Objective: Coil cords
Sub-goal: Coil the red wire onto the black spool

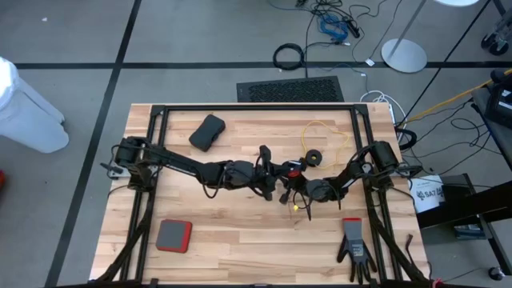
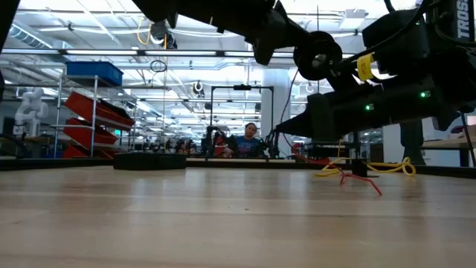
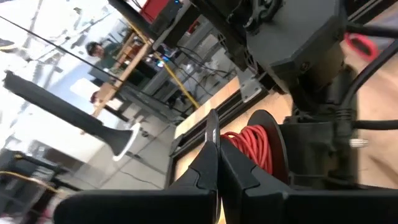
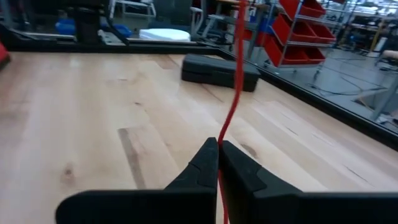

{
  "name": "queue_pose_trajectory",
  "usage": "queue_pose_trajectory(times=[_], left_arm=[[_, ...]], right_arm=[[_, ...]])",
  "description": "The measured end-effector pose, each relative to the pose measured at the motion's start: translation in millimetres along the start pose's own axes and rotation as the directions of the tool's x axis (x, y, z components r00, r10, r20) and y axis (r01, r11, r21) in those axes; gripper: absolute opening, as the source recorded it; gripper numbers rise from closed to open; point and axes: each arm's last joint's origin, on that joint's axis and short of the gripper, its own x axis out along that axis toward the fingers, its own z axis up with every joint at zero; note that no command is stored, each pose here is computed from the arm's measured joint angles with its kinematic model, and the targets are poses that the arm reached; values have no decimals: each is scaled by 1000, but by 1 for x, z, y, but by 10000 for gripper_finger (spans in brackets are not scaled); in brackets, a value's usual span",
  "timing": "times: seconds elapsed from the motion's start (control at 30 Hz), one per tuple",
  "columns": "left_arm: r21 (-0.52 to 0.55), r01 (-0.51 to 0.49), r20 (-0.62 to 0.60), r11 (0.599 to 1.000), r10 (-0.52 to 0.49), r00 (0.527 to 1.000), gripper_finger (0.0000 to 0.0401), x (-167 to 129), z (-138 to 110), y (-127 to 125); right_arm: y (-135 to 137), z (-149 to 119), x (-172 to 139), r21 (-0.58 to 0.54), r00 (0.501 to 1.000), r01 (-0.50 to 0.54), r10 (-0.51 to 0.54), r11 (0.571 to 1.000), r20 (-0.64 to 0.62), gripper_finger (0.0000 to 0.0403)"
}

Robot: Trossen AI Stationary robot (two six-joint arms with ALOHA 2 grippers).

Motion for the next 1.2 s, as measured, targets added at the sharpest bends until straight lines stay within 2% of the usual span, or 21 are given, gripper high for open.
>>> queue_pose_trajectory(times=[0.17,0.3,0.37,0.47,0.57,0.7,0.9,1.07,1.2], left_arm=[[-100,80,1,992,-81,997,1,-6,-3,15],[-143,182,-7,973,-185,983,1,-12,-9,27],[-151,243,-37,958,-251,967,1,-15,-15,29],[-167,386,-81,907,-403,912,1,-19,-29,27],[-179,450,-117,875,-473,873,1,-23,-37,28],[-162,456,-209,875,-482,851,1,-25,-47,27],[-61,377,-275,924,-378,884,1,-23,-46,31],[-51,340,-263,939,-341,902,1,-22,-45,34],[-25,336,-252,941,-331,909,1,-21,-43,34]], right_arm=[[-4,-2,-3,-3,999,54,-54,999,-2,0],[-5,-2,-6,4,997,71,-71,997,8,0],[-5,-2,-7,0,996,91,-91,996,7,0],[-5,-2,-7,5,995,99,-99,995,12,0],[-5,3,-7,16,995,99,-99,995,21,0],[-6,10,-9,14,996,86,-86,996,21,0],[-9,15,-12,7,995,91,-90,996,-46,0],[-12,15,-15,8,989,102,-101,995,-110,0],[-12,18,-17,10,989,100,-98,995,-115,0]])
